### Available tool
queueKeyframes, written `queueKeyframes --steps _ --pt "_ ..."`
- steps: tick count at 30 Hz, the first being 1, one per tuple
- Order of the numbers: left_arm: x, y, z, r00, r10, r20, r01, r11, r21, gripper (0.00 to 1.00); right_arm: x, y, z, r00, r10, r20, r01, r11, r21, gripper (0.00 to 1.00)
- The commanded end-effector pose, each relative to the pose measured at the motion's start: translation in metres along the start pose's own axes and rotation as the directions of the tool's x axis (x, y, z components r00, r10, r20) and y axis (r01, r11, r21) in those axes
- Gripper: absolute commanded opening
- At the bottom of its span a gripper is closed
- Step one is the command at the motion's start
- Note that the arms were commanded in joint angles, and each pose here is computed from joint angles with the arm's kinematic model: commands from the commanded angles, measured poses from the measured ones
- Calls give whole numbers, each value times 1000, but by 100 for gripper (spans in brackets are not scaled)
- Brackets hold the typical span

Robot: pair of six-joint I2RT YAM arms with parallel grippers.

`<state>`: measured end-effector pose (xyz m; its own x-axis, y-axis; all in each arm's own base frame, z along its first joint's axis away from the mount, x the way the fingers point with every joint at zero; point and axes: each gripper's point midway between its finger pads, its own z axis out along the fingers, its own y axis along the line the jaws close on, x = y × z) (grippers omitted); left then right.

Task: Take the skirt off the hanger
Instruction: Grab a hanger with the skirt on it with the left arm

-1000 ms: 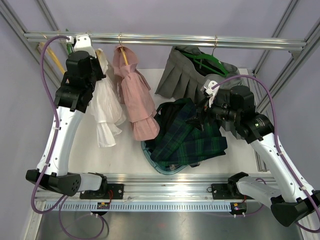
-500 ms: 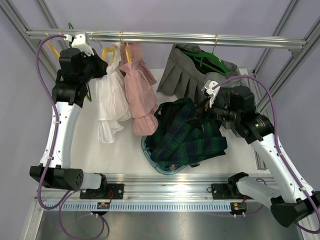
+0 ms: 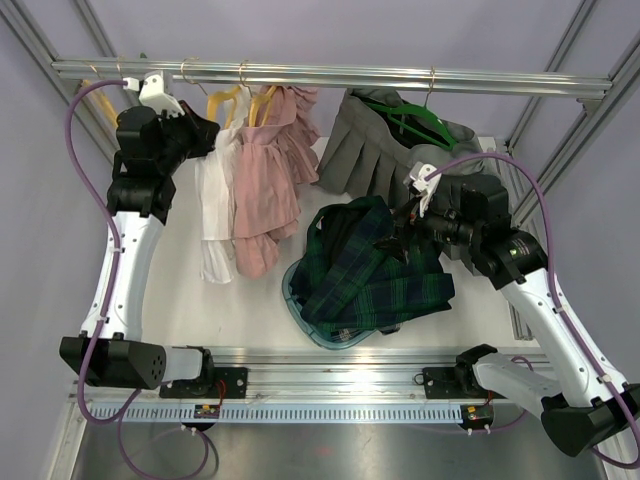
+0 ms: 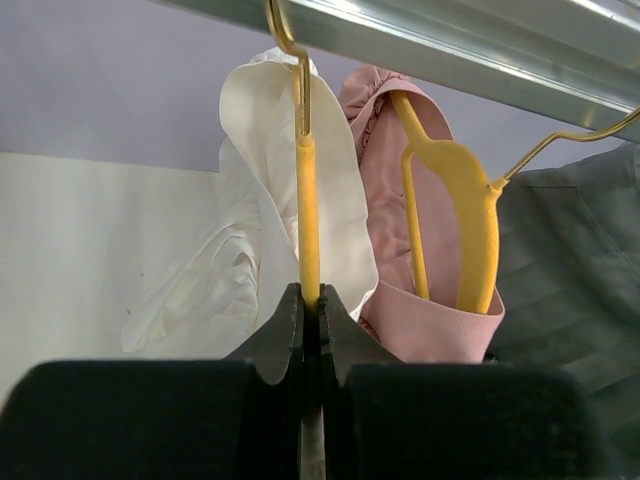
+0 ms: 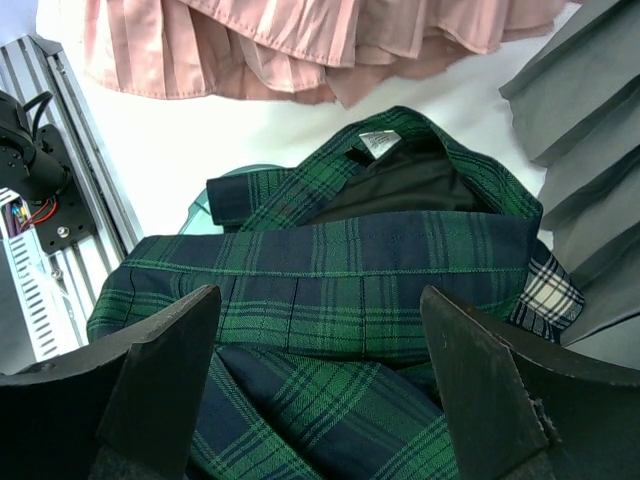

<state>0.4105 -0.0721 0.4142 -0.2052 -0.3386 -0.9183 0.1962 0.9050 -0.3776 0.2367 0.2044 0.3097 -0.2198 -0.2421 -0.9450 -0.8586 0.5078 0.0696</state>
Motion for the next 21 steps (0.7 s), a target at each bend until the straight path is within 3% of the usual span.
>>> queueKeyframes --steps 1,9,12,13,14,18,21 --pt "-150 -57 -48 811 147 566 -243 965 98 0 -13 0 -5 998 -26 53 26 1000 11 89" --pt "-146 -54 -54 735 248 631 -351 936 41 0 -12 0 -5 998 -14 55 13 1000 10 89" --pt "-151 -47 -52 743 304 597 -366 931 -19 0 -13 0 -4 998 -13 57 13 1000 7 89" --pt "-161 -26 -51 763 282 582 -267 957 -114 0 -13 0 -4 998 -13 57 13 1000 7 89" --pt "-145 -14 -41 832 255 492 -218 967 -134 0 -12 0 -4 998 -12 55 11 1000 4 89" --pt "-151 -22 -48 787 271 554 -249 961 -117 0 -12 0 -3 999 -6 54 5 1000 3 89" --pt "-151 -17 -48 789 295 538 -244 955 -166 0 -12 -1 -2 999 -3 54 2 1000 3 89"
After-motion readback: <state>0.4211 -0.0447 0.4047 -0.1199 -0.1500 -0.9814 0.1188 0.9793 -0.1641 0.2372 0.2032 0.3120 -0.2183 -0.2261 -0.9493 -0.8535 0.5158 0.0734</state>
